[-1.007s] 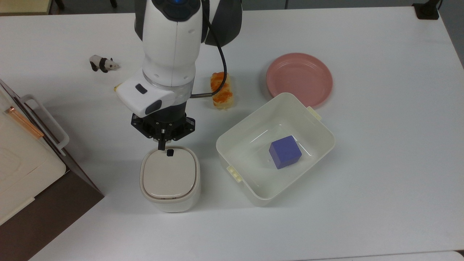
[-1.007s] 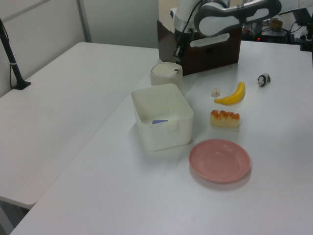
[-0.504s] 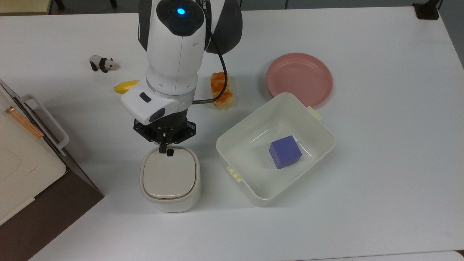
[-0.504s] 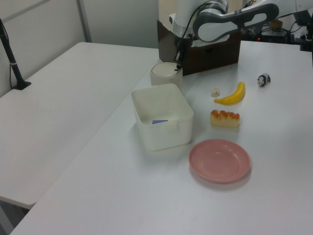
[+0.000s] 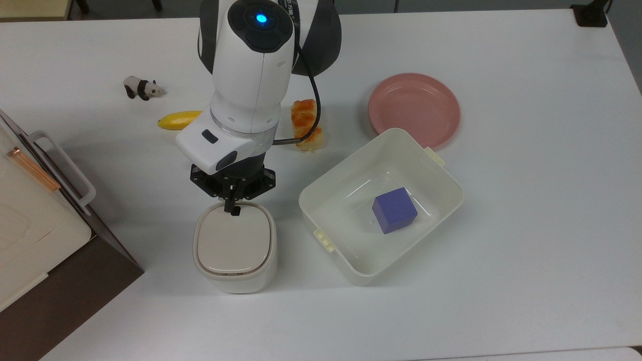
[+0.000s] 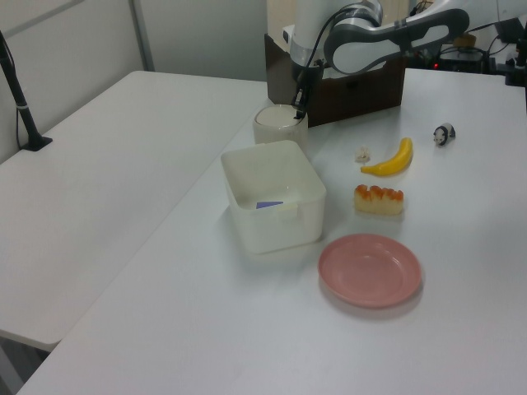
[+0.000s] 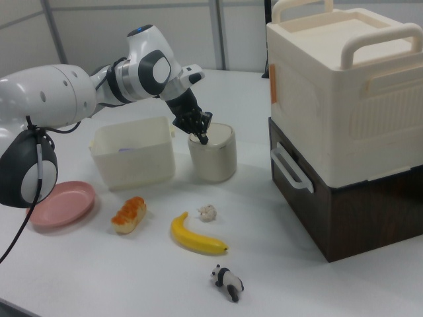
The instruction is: Open the trash can
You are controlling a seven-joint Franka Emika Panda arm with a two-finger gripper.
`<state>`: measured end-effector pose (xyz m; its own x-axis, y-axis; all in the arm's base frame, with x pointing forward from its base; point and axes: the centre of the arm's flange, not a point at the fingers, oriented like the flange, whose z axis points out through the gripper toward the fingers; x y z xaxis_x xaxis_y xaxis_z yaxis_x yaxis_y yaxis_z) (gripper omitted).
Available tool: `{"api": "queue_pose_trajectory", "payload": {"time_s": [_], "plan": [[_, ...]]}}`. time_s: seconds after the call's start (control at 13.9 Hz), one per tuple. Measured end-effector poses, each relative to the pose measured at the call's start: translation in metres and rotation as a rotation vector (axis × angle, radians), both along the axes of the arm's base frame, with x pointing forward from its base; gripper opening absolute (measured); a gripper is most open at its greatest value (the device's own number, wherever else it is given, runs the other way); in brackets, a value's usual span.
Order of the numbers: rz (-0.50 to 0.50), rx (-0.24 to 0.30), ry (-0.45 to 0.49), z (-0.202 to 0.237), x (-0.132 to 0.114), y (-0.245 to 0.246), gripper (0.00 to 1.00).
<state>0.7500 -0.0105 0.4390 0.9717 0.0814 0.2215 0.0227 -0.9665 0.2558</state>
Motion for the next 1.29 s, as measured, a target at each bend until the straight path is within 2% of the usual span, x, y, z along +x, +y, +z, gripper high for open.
{"api": "queue_pose_trajectory", "payload": {"time_s": [0.86,1.29], "plan": [[-0.007,0.01,-0.033,0.0007,0.0032,0.0009,0.01],[0.007,-0.027,-0.03,-0.0025,0.0031,0.0008,0.01]]}}
